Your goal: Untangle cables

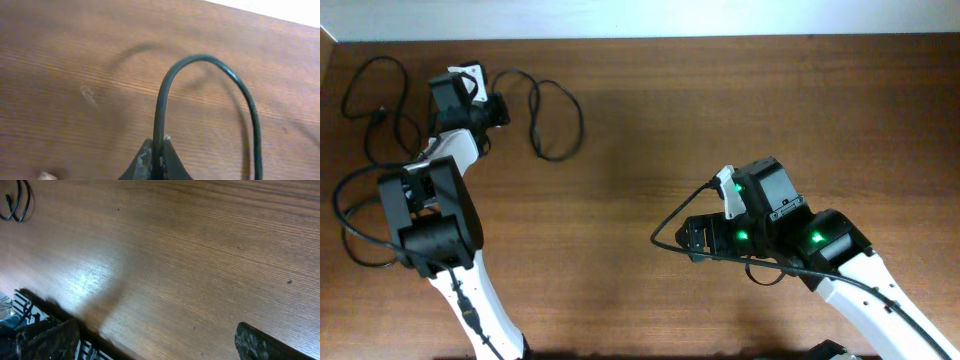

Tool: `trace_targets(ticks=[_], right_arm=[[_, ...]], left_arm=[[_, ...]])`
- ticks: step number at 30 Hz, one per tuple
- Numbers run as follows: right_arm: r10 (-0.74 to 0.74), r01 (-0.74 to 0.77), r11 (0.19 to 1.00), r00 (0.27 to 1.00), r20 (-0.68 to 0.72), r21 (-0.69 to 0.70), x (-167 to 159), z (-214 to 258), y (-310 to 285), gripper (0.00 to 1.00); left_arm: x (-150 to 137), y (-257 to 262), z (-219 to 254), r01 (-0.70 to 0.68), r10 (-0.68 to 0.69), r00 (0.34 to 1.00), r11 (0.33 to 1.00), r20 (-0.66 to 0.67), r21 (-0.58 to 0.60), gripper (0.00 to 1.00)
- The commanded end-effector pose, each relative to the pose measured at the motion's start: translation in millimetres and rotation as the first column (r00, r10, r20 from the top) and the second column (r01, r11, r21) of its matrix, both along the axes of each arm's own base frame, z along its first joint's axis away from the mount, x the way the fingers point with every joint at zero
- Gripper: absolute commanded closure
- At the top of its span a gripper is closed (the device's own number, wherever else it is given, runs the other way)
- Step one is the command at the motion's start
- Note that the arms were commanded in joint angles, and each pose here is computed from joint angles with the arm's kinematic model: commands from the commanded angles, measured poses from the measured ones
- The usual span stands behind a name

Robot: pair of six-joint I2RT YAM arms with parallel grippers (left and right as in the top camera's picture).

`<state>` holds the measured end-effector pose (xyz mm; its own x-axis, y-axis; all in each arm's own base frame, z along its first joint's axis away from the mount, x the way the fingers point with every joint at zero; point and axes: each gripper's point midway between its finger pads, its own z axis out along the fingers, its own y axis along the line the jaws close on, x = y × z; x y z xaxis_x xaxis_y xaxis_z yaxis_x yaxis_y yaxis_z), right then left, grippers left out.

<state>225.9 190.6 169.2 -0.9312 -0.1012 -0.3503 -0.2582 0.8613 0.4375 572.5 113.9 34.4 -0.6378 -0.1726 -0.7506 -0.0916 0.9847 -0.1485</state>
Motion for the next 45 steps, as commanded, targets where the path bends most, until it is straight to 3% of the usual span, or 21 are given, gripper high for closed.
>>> trace_targets(ticks=[1, 4, 8, 14, 21, 28, 33, 38, 45], right_arm=[[-0.001, 0.001, 1.0, 1.0, 0.016, 0.002, 2.6, 3.9, 0.1, 0.02], [-0.001, 0.001, 1.0, 1.0, 0.016, 0.002, 2.6, 3.9, 0.1, 0.02], [-0.001, 0.001, 1.0, 1.0, 0.016, 0.002, 2.6, 3.9, 0.1, 0.02], [-0.001, 0.001, 1.0, 1.0, 0.016, 0.002, 2.6, 3.9, 0.1, 0.02], [-0.001, 0.001, 1.0, 1.0, 0.016, 0.002, 2.6, 3.9, 0.1, 0.01], [-0.001, 0.001, 1.0, 1.0, 0.016, 0.002, 2.6, 3.9, 0.1, 0.02], [-0.001, 0.001, 1.0, 1.0, 0.016, 0.002, 2.6, 3.9, 0.1, 0.02], [-0.001, 0.001, 1.0, 1.0, 0.016, 0.002, 2.6, 3.9, 0.1, 0.01], [-0.001, 0.001, 1.0, 1.0, 0.016, 0.002, 2.6, 3.9, 0.1, 0.01]], left_arm=[[-20.9, -21.1, -10.1, 0.033, -0.042, 0.993, 0.996, -0.113, -0.077, 0.85], [-36.4, -36.2, -24.2, 0.045, -0.066, 0.977, 0.994, -0.202, -0.104, 0.76], [-33.5, -55.8, -4.2, 0.105, -0.128, 0.978, 0.984, -0.163, -0.144, 0.02], [-31.0, -70.3, 100.7, 0.191, -0.19, 0.982, 0.971, 0.023, -0.144, 0.01], [-94.6, -93.7, 222.3, 0.251, -0.235, 0.965, 0.958, 0.119, -0.141, 0.01], [-153.5, -148.4, 288.8, 0.421, -0.401, 0.893, 0.905, 0.202, -0.063, 0.01], [-192.3, -161.8, 321.1, 0.434, -0.416, 0.876, 0.901, 0.243, -0.023, 0.01], [-249.7, -166.5, 342.4, 0.428, -0.414, 0.857, 0.904, 0.308, 0.023, 0.01], [-332.7, -174.8, 323.8, 0.424, -0.423, 0.818, 0.901, 0.391, 0.087, 0.01]])
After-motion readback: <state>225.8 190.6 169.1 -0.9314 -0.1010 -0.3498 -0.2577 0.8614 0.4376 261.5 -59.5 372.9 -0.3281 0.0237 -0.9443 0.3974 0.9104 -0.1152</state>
